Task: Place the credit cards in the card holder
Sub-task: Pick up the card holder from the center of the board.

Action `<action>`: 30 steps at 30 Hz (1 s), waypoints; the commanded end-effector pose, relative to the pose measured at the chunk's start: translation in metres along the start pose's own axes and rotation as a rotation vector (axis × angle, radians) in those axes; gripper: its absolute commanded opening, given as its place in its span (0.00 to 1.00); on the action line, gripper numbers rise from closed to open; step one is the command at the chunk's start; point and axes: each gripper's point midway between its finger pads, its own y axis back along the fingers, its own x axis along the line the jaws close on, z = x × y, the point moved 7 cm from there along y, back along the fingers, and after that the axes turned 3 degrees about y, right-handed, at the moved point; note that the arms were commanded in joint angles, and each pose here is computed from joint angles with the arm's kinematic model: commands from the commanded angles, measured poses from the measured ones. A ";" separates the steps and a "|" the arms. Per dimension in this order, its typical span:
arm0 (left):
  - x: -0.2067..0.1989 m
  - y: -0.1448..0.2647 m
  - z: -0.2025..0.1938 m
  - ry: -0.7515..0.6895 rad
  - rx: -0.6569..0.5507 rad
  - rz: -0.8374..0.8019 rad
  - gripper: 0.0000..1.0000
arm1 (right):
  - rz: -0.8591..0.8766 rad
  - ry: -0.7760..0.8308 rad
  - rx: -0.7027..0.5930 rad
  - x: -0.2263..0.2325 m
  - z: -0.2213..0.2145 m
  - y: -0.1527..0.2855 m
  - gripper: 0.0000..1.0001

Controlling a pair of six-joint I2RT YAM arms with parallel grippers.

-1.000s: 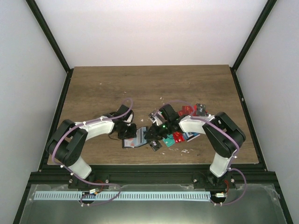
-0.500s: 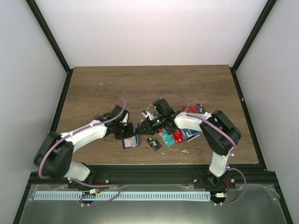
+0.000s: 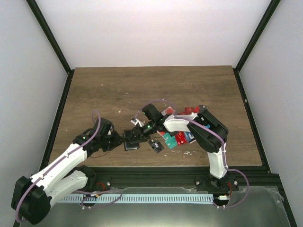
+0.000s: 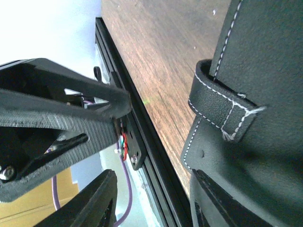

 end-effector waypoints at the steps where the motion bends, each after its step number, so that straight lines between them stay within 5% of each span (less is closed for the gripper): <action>1: 0.002 -0.003 0.000 0.035 -0.017 -0.027 0.42 | 0.008 0.108 -0.024 0.024 0.010 0.015 0.47; 13: -0.012 -0.043 0.012 -0.105 0.069 0.033 0.39 | -0.281 -0.015 -0.146 -0.018 0.000 0.062 0.63; 20: 0.006 -0.065 0.009 -0.129 0.120 0.151 0.36 | -0.252 -0.101 -0.093 -0.044 -0.009 0.047 0.65; 30: 0.029 -0.078 -0.003 -0.103 0.167 0.224 0.18 | -0.103 -0.145 -0.028 -0.049 -0.011 0.018 0.61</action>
